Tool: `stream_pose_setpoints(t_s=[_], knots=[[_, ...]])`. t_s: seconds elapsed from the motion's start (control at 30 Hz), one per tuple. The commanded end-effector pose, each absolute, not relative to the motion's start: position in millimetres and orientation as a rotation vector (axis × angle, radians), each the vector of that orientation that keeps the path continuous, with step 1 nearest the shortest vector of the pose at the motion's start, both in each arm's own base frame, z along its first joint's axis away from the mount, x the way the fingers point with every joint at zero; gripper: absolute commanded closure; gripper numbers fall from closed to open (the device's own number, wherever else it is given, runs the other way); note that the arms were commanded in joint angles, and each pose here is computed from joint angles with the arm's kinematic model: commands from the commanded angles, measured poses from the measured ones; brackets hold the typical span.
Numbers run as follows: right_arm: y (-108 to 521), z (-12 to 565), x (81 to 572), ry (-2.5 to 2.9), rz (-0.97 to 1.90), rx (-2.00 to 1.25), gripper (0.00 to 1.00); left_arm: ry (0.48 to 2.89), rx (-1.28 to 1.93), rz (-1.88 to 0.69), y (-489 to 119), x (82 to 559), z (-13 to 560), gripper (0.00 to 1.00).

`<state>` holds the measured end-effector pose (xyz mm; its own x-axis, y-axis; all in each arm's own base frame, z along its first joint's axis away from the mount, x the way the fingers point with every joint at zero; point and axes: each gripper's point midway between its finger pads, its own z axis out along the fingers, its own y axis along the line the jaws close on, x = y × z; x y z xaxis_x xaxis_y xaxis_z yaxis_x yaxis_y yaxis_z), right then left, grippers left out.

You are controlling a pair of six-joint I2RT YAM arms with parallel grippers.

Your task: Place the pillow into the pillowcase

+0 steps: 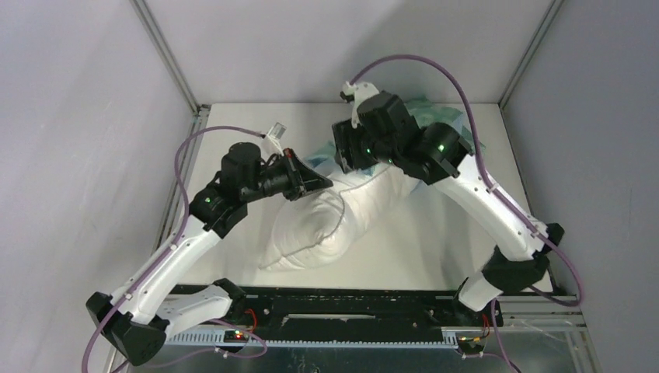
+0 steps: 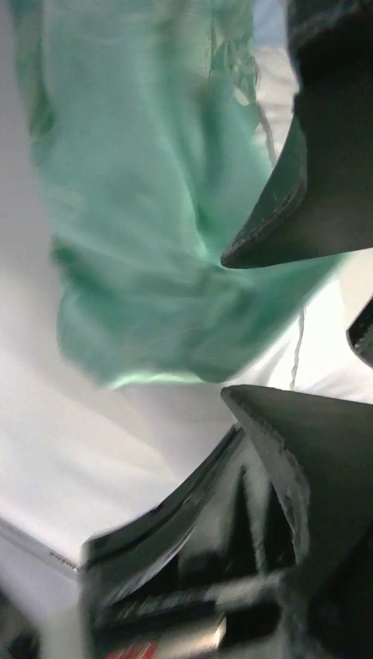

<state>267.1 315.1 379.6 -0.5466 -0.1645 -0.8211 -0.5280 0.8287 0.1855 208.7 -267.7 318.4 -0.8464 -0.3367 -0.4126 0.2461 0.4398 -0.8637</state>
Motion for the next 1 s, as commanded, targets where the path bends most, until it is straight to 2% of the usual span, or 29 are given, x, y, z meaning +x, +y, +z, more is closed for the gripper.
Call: stream_pose_setpoints(t_s=[0.0,0.1,0.3,0.47,0.53,0.67,0.73,0.8,0.83,0.9,0.97], knots=[[284,407,249,1.981,0.575,-0.428,0.31,1.984,-0.250,-1.494,-263,225,354,1.00],[244,401,244,1.964,0.532,-0.321,0.21,1.960,-0.335,-1.481,-257,231,351,1.00],[163,344,255,2.021,0.391,-0.065,0.19,1.939,-0.414,-1.427,-247,242,345,1.00],[130,289,252,2.105,0.280,0.025,0.19,1.974,-0.208,-1.406,-262,233,349,0.98],[131,276,245,2.137,0.301,0.030,0.19,2.034,-0.011,-1.324,-274,218,352,0.88],[120,251,235,2.171,0.264,0.064,0.17,2.119,0.254,-1.100,-285,183,326,0.49],[114,245,235,2.184,0.248,0.102,0.17,2.112,0.339,-1.033,-293,171,318,0.34],[106,244,237,2.184,0.226,0.164,0.16,2.089,0.418,-0.970,-302,161,314,0.25],[101,245,238,2.175,0.218,0.195,0.10,2.077,0.467,-0.936,-309,156,312,0.18],[88,249,239,2.152,0.196,0.258,0.04,2.042,0.558,-0.838,-323,150,309,0.09],[75,253,238,2.129,0.178,0.312,0.03,2.012,0.652,-0.719,-339,149,304,0.02]])
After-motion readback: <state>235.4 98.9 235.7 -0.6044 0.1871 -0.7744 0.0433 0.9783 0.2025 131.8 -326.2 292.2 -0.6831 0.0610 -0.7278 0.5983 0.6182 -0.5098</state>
